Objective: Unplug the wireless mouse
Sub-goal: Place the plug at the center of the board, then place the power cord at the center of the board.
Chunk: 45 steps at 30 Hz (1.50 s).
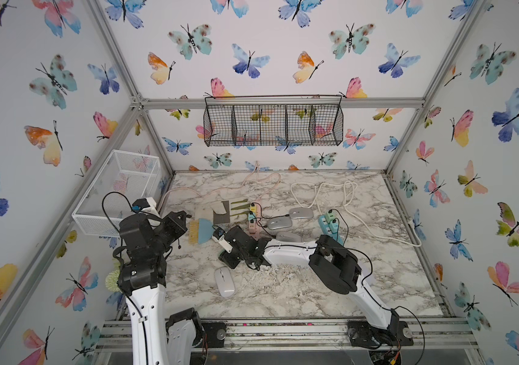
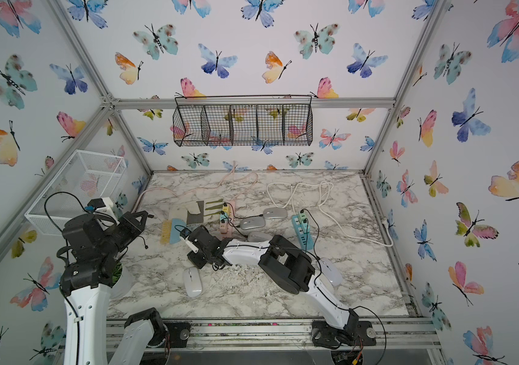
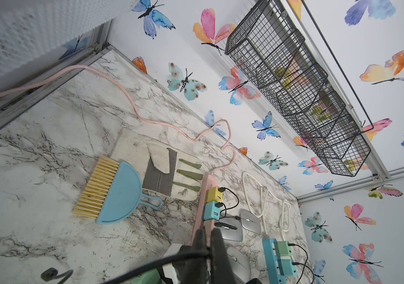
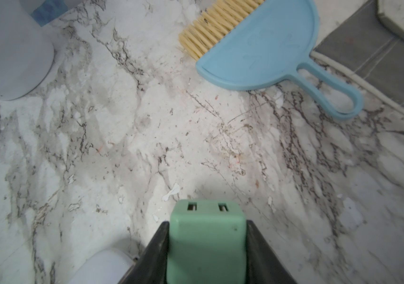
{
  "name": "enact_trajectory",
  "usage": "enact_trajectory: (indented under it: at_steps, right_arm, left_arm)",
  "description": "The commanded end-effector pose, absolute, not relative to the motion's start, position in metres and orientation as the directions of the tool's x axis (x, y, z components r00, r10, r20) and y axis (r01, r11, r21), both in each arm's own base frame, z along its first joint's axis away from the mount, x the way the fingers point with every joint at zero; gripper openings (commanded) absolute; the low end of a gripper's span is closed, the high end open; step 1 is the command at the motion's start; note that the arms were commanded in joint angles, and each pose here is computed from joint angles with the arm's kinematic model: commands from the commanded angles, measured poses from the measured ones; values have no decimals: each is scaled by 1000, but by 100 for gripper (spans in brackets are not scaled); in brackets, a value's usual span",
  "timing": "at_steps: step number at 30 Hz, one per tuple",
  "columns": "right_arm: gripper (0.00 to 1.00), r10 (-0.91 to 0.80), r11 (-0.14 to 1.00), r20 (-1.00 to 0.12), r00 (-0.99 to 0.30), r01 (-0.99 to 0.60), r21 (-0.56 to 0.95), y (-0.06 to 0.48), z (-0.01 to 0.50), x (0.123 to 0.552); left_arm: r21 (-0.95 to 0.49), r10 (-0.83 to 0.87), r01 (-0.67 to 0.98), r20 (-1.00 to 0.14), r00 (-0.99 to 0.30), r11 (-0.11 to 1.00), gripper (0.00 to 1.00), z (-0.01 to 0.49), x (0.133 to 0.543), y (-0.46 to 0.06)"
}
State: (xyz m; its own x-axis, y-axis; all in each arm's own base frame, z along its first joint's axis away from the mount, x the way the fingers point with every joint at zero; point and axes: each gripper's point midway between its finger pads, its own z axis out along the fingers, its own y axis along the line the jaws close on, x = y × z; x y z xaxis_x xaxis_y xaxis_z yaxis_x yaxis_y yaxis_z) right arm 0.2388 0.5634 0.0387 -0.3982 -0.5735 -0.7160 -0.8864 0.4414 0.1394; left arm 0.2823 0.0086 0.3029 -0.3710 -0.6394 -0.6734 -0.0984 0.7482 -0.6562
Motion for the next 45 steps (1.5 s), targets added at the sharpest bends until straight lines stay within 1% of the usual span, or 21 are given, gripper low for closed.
enact_trajectory:
  at_steps: [1,9,10,13,16,19,22,24,25,27,30,33,34,37,41,42,44,45]
  right_arm:
    - [28,-605,428,-685,-407,-891,151,564,25,234]
    - [61,-588,431,-691,-421,-886,173,566,28,233]
    - [63,-579,435,-696,-425,-883,177,566,32,233]
    - [63,-532,431,-734,-422,-881,194,562,54,231]
    - [63,-441,418,-808,-391,-886,201,550,96,227]
    - [61,-334,427,-885,-326,-889,167,522,140,224]
    - [59,-255,450,-931,-260,-884,124,489,175,222]
    - [51,-223,495,-946,-236,-863,99,465,191,226]
    - [49,-219,517,-951,-220,-852,79,453,198,229]
    - [50,-221,547,-952,-211,-835,58,430,206,235]
    - [54,-189,580,-962,-198,-813,54,390,221,246]
    - [57,-127,591,-973,-195,-803,83,347,237,259]
    - [57,-99,592,-975,-198,-799,102,329,241,264]
    - [58,-38,549,-981,-188,-825,136,287,258,272]
    - [59,-17,488,-993,-113,-868,90,261,282,265]
    - [61,-12,460,-995,-95,-884,79,258,287,260]
    - [73,-2,364,-998,-66,-930,60,258,297,247]
    - [74,-4,317,-998,-59,-947,55,261,300,241]
  left_arm:
    - [-642,-626,-86,-695,-354,762,0,310,280,10]
    - [-646,-625,-75,-693,-361,760,0,309,281,8]
    - [-645,-624,-73,-694,-359,760,0,310,281,8]
    - [-656,-620,-41,-688,-379,753,0,310,281,1]
    - [-664,-609,7,-690,-391,747,0,315,282,-6]
    - [-674,-576,135,-704,-416,726,0,327,284,-23]
    - [-684,-546,237,-706,-451,690,0,337,286,-43]
    - [-657,-502,284,-732,-461,698,0,342,288,-57]
    - [-640,-473,314,-747,-468,701,0,345,288,-68]
    - [-621,-422,362,-761,-493,695,0,346,289,-90]
    - [-593,-334,451,-779,-530,667,0,348,289,-129]
    - [-556,-221,576,-806,-549,599,0,354,280,-177]
    - [-547,-179,622,-813,-554,561,0,356,275,-193]
    - [-512,-63,730,-835,-546,453,0,362,260,-233]
    - [-446,92,832,-862,-498,329,0,366,239,-277]
    - [-429,122,851,-868,-481,301,0,367,232,-286]
    - [-403,184,882,-874,-450,244,0,367,222,-302]
    - [-396,203,892,-876,-438,218,0,368,218,-308]
